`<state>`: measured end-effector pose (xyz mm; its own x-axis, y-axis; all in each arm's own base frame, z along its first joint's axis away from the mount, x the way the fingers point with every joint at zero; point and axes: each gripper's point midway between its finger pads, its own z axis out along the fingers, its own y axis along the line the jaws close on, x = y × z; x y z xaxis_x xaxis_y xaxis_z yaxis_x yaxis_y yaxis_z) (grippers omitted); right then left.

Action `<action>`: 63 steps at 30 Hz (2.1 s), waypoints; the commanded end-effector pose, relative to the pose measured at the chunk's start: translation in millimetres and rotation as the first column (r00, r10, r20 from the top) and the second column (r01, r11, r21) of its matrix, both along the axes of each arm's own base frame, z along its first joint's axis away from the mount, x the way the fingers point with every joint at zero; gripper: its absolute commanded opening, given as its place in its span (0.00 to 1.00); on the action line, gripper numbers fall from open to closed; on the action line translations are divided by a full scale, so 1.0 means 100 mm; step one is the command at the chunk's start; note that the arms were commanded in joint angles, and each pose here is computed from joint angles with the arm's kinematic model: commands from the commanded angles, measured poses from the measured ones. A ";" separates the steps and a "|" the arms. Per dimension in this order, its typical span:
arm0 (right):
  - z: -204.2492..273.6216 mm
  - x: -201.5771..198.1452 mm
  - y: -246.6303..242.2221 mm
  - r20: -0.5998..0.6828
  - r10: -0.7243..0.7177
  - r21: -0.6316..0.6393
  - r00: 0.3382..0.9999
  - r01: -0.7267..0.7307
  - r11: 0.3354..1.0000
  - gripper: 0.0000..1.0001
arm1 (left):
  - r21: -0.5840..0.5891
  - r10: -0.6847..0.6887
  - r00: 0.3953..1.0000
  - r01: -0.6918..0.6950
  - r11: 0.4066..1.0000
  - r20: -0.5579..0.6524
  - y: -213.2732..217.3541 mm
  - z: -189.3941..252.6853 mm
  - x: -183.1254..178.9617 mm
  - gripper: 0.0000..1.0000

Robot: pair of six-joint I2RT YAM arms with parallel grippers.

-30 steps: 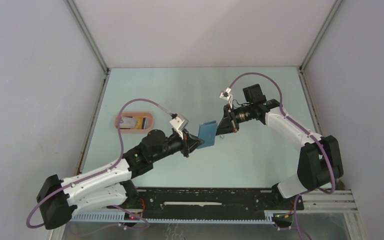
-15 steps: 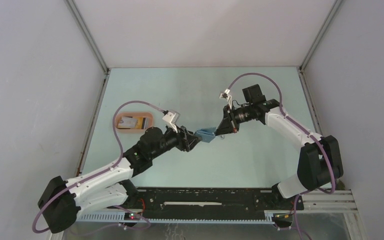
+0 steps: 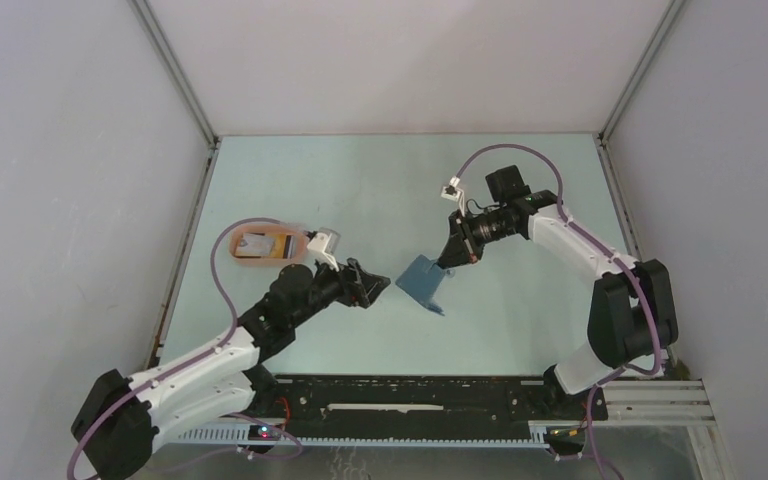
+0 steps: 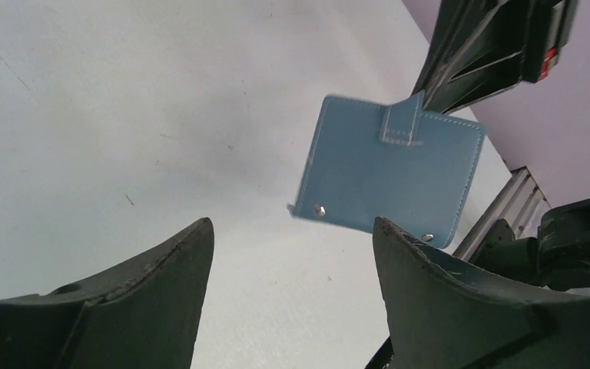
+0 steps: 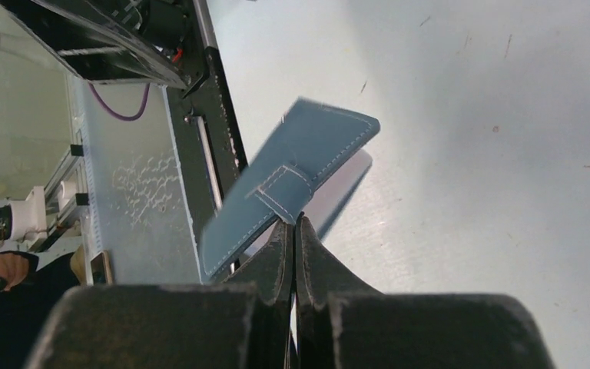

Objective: Put the credit cards into the card holder
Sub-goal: Open the card holder at the center of the board.

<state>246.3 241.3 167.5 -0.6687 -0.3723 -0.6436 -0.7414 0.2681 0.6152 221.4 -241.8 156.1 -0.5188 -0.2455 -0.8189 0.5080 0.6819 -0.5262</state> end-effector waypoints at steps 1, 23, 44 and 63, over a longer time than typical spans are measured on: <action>0.10 0.00 0.03 0.004 0.021 0.010 1.000 -0.021 1.000 0.00 | -0.025 0.035 0.998 -0.034 0.999 0.050 0.11 0.09 0.00 0.80; 0.14 0.58 -1.29 0.667 0.019 -0.542 0.745 0.468 0.698 0.00 | -0.030 -0.013 0.996 0.016 0.999 0.087 0.17 0.17 -0.16 0.80; -0.90 -0.49 0.37 0.400 0.529 -0.696 0.749 -0.127 0.707 0.81 | -0.058 0.124 0.990 -0.121 0.991 0.063 0.52 -0.06 -0.25 0.79; -0.11 -0.10 -0.21 0.280 0.104 -0.273 0.954 -0.025 0.962 0.70 | -0.170 -0.063 0.997 0.068 0.983 0.035 -0.01 0.18 -0.24 0.78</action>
